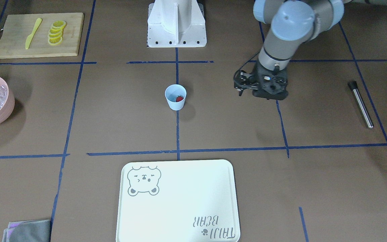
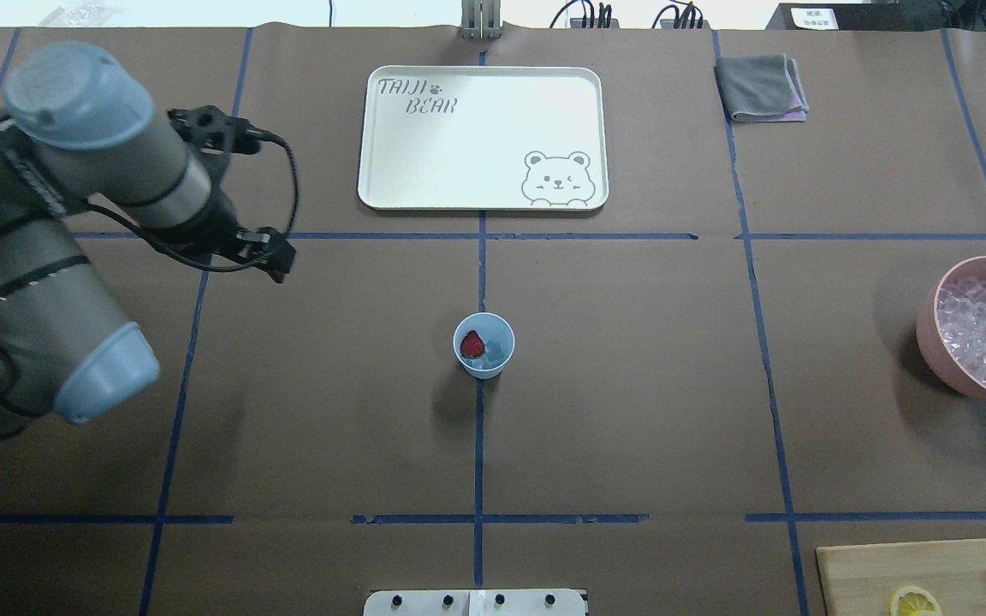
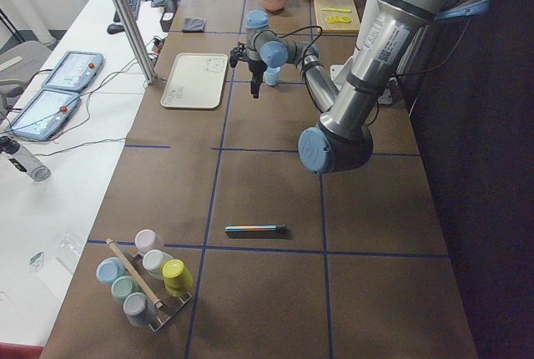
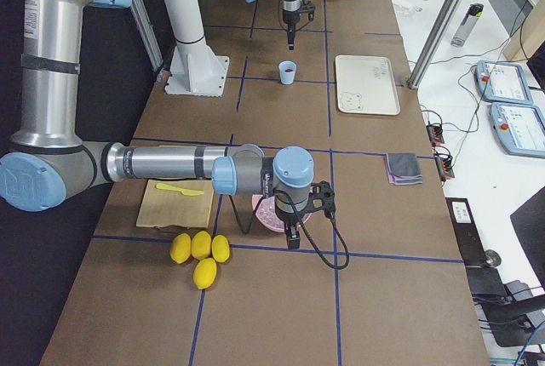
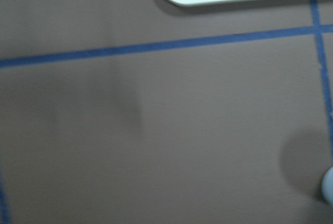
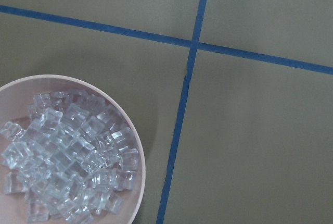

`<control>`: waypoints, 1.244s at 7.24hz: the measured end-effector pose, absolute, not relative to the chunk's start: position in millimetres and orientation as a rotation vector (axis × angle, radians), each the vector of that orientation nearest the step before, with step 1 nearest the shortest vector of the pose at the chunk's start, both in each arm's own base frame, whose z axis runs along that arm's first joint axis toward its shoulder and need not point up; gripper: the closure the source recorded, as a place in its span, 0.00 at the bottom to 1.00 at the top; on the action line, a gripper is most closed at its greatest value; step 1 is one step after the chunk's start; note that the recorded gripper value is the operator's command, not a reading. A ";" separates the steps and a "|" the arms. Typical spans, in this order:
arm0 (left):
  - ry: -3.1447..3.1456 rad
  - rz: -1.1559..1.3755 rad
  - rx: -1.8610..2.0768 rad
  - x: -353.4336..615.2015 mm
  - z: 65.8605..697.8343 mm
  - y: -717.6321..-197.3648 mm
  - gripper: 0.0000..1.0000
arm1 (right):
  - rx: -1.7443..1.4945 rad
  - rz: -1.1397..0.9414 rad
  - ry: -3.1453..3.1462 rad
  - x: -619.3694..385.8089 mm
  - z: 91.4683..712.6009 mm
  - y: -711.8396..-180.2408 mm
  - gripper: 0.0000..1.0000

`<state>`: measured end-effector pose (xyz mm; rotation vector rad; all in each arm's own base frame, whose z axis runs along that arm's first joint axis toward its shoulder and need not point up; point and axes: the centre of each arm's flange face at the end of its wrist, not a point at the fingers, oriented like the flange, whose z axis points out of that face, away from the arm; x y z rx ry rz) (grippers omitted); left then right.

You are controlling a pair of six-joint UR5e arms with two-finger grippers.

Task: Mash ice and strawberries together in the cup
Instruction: 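Withdraw the left gripper from the cup toward the steel muddler, then lower the left gripper onto the steel muddler and grasp it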

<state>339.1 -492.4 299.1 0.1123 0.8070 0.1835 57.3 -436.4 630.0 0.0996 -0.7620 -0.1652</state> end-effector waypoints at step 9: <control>0.742 0.194 0.061 130.2 600.8 -478.9 0.02 | 0.122 -0.152 -0.762 57.2 616.2 -439.3 0.01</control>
